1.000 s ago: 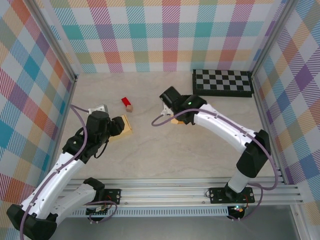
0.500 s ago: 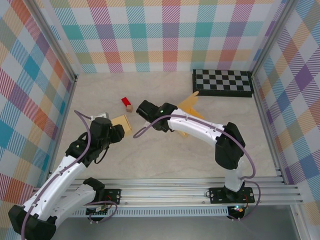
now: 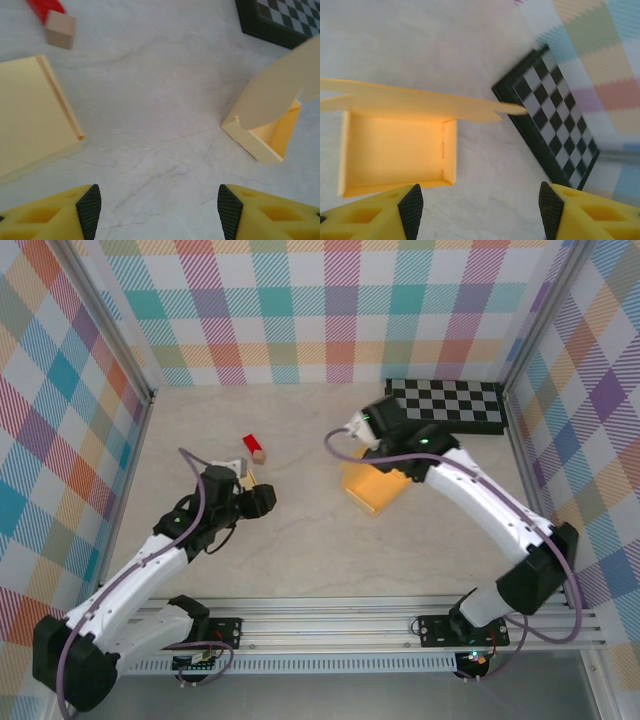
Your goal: Fold the paper box
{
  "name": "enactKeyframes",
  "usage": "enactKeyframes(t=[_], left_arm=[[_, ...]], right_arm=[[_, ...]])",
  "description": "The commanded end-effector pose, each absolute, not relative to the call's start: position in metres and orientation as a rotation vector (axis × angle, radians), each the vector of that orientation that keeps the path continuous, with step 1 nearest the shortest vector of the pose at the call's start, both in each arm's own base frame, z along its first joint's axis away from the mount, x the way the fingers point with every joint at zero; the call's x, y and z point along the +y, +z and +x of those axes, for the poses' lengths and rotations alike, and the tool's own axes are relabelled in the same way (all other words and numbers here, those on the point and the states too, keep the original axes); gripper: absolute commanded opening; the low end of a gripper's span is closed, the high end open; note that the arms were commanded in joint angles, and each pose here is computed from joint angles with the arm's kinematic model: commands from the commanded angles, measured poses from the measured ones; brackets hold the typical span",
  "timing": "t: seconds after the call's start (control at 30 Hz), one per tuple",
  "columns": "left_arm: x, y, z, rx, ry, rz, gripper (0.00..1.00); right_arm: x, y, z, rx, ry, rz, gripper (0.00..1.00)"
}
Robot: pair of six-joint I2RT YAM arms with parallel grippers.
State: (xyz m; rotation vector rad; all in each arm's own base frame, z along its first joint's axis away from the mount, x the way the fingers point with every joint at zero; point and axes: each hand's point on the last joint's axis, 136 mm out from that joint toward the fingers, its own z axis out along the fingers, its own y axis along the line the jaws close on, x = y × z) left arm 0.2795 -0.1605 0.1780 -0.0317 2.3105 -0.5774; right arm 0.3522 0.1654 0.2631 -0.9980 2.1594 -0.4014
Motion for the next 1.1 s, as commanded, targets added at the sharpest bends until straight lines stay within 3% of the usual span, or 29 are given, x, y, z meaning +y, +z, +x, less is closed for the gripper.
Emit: enactKeyframes(t=[0.0, 0.23, 0.5, 0.87, 1.07], left_arm=[[-0.217, 0.22, 0.291, 2.179, -0.67, 0.197, 0.67], [-0.278, 0.231, 0.329, 2.225, -0.48, 0.494, 0.71], [-0.36, 0.201, 0.367, 2.357, -0.46, 0.755, 0.75], [-0.42, 0.169, 0.407, 2.389, -0.355, 0.979, 0.76], [-0.424, 0.152, 0.408, 2.404, -0.339, 1.043, 0.62]], right_arm=[[0.153, 0.251, 0.351, 2.258, -0.105, -0.608, 0.69], [0.088, 0.186, 0.335, 2.471, 0.203, -0.038, 0.69], [0.079, 0.108, 0.331, 2.553, 0.654, 0.518, 0.62], [0.09, 0.073, 0.356, 2.534, 0.862, 0.671, 0.59], [0.095, 0.068, 0.376, 2.529, 0.895, 0.609, 0.44]])
